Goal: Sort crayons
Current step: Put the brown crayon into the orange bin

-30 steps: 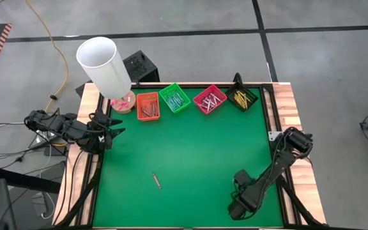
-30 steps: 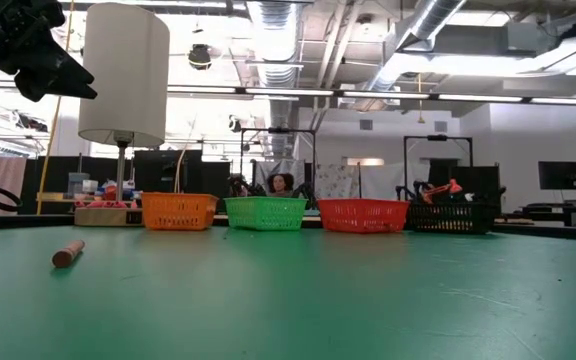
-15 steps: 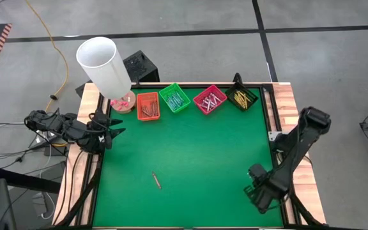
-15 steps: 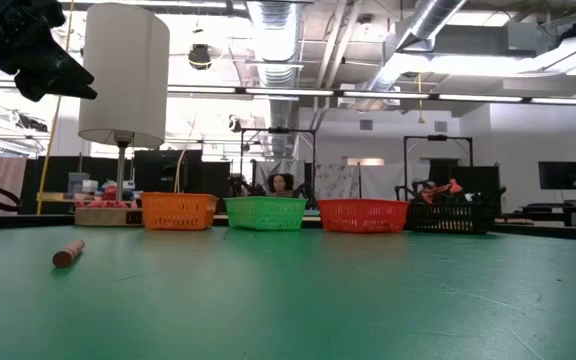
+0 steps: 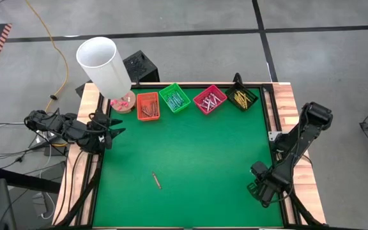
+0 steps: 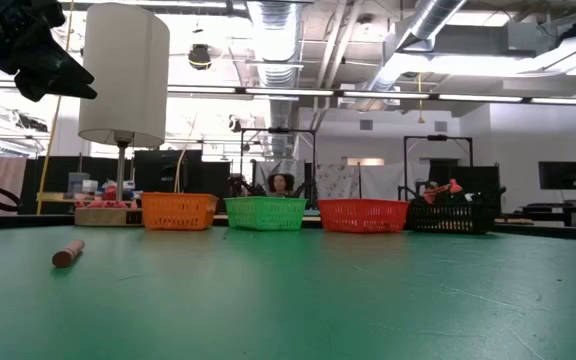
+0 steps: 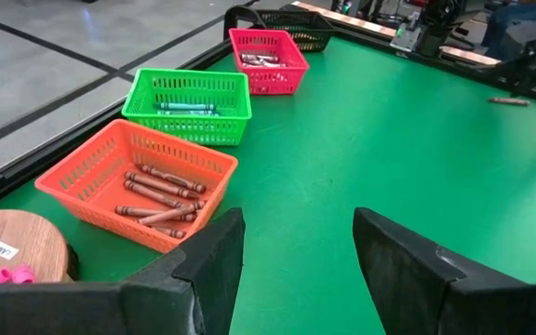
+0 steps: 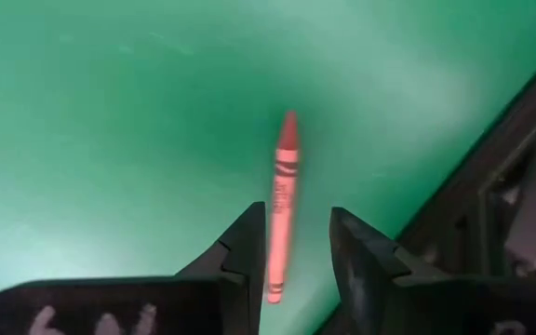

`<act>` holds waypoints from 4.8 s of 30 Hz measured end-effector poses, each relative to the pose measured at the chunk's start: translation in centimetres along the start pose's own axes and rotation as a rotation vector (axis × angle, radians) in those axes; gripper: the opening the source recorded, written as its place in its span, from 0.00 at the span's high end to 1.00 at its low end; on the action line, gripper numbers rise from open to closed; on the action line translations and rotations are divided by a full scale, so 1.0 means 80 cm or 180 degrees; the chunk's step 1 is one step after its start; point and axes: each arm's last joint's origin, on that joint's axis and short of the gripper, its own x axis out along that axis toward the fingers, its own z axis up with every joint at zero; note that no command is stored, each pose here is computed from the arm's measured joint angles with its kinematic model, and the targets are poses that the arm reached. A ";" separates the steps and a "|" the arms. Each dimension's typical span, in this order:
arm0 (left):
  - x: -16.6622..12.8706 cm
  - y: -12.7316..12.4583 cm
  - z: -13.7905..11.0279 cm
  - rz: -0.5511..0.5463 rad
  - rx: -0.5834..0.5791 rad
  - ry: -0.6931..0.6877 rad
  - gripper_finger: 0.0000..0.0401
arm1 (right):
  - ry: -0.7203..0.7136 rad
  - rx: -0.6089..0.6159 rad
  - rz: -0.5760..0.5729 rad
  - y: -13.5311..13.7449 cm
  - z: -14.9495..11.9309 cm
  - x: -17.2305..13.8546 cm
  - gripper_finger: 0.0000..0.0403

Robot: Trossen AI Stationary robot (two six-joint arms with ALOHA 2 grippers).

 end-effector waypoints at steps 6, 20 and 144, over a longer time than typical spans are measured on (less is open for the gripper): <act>0.000 0.000 0.000 0.0000 0.0000 0.0000 0.52 | 0.0075 -0.0006 0.0038 -0.002 0.001 0.011 0.71; 0.000 0.000 0.000 0.0000 0.0000 0.0000 0.52 | 0.0120 -0.0056 -0.0031 0.003 -0.003 0.021 0.72; 0.000 0.000 0.000 0.0000 0.0000 0.0000 0.52 | -0.2770 -0.1876 0.1071 0.275 0.490 -0.180 0.72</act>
